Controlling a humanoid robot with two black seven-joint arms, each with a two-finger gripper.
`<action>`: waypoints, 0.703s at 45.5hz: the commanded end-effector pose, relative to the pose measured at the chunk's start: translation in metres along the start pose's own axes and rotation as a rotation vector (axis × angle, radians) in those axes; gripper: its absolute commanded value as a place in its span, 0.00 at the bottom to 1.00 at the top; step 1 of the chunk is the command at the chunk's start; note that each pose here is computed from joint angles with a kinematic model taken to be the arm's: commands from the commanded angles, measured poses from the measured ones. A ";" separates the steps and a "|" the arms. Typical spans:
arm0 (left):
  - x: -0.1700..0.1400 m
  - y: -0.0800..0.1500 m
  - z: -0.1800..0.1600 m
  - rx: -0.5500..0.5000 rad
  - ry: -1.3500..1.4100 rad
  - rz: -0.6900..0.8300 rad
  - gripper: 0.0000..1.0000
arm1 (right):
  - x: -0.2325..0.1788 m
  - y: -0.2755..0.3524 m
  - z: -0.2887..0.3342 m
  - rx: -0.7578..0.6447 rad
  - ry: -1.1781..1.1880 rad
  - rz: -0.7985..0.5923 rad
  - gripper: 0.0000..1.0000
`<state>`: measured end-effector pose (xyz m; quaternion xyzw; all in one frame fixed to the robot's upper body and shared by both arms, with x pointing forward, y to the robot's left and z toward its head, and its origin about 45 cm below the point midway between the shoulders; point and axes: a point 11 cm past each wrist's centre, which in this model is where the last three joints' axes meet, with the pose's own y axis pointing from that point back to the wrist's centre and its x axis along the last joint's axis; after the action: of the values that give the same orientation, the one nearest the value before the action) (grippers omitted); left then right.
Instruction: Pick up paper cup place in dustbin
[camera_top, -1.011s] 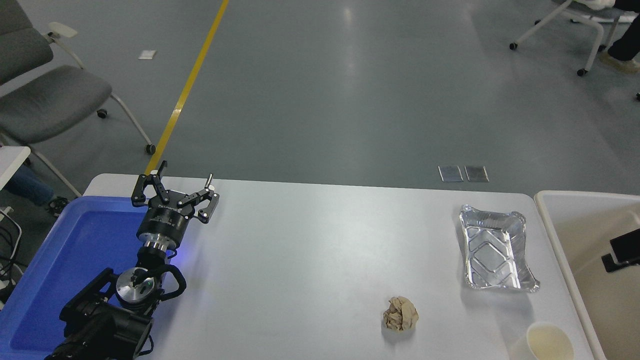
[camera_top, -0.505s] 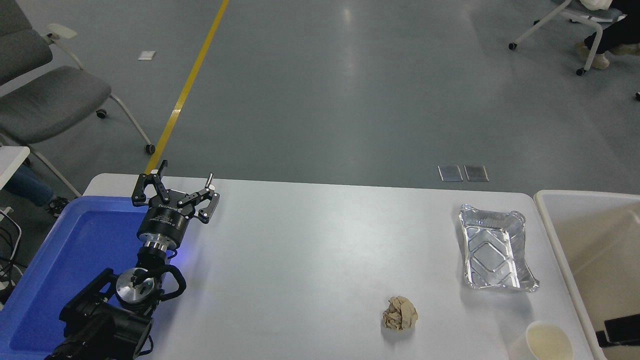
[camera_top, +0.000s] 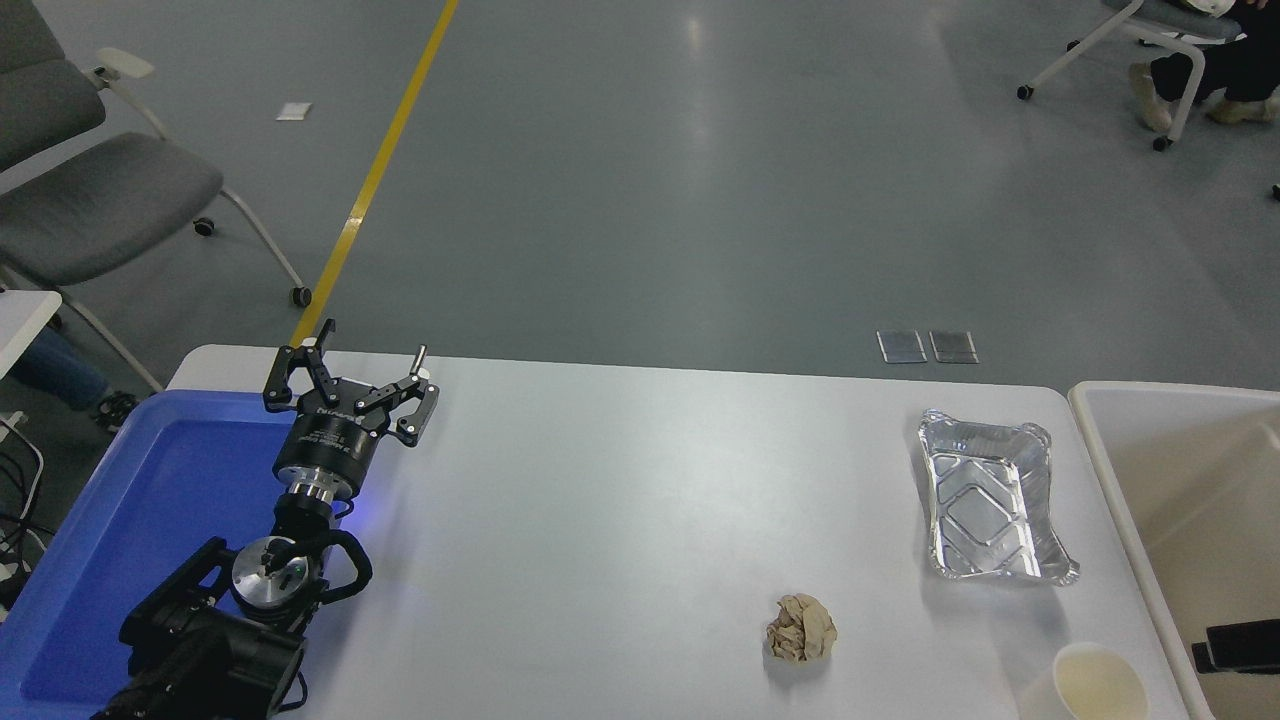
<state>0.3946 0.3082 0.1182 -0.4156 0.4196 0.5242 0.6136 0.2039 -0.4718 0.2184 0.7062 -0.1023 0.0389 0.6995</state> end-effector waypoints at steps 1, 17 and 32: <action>0.000 0.000 0.000 0.003 -0.002 -0.002 0.99 | 0.004 -0.034 -0.026 0.042 0.045 -0.032 1.00; 0.000 0.000 0.000 0.002 0.000 -0.002 0.99 | -0.006 -0.049 -0.022 0.030 0.041 -0.045 1.00; 0.000 0.000 0.000 0.002 0.000 -0.002 0.99 | -0.014 -0.067 -0.015 0.005 0.050 -0.062 1.00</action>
<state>0.3946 0.3079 0.1183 -0.4153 0.4197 0.5234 0.6144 0.2086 -0.4507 0.1634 0.7158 -0.0662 0.0373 0.6941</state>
